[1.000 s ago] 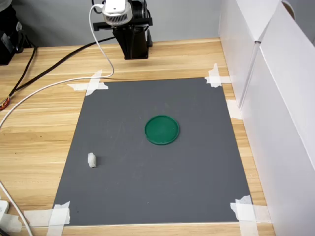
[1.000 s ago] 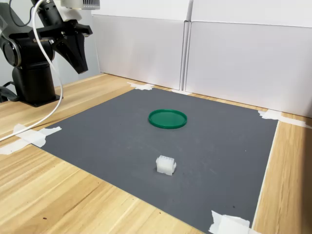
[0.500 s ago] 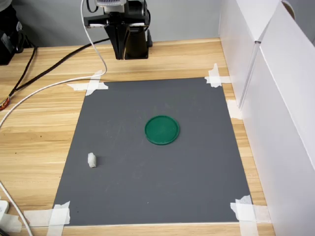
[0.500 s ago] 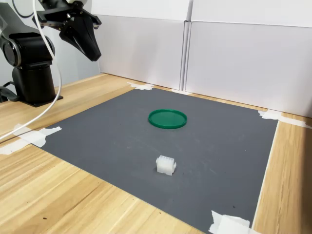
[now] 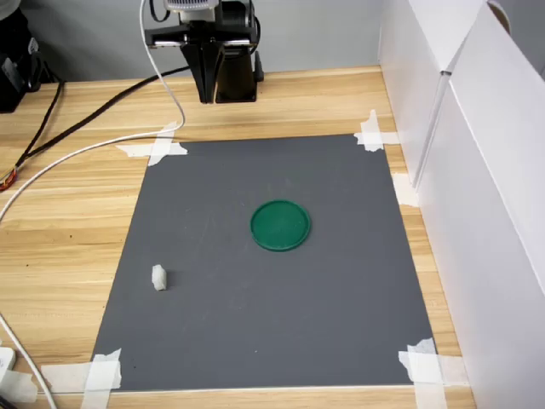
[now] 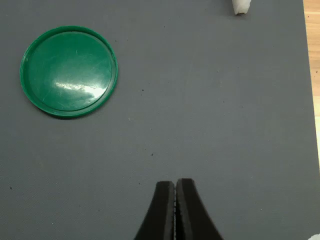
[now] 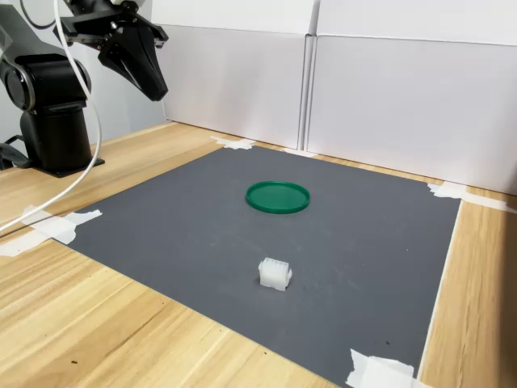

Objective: Grasp a white terminal and put it in the green lid.

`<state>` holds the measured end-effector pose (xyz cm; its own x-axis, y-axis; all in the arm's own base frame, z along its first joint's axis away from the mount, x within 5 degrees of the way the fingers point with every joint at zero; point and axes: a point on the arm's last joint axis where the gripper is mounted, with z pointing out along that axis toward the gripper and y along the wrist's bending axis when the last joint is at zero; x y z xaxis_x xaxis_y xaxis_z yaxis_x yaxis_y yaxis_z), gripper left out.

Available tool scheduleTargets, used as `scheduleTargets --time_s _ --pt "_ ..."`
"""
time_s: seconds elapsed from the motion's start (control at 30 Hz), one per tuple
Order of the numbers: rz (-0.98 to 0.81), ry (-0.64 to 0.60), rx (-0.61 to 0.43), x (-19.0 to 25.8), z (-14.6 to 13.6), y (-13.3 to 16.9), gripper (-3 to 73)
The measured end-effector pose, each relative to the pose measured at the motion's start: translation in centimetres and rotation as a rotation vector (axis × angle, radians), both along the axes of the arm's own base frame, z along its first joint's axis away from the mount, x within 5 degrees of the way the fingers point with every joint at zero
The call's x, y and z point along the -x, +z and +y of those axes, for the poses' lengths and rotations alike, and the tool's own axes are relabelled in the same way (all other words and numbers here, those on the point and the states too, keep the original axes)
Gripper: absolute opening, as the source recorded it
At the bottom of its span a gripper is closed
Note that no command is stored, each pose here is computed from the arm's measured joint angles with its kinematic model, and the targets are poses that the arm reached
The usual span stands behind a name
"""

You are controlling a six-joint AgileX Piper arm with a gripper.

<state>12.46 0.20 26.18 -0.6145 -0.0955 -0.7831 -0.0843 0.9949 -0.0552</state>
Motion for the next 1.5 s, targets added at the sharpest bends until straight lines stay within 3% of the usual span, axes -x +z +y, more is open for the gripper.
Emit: scheduleTargets --time_s 0.53,0.87,1.5 --pt "0.002 -0.001 0.001 -0.7 0.0 0.4 -1.7" --pt "-0.025 -0.001 0.002 -3.9 -0.1 3.4 -1.7" --pt "0.064 0.009 0.048 -11.1 -0.4 5.4 -1.7"
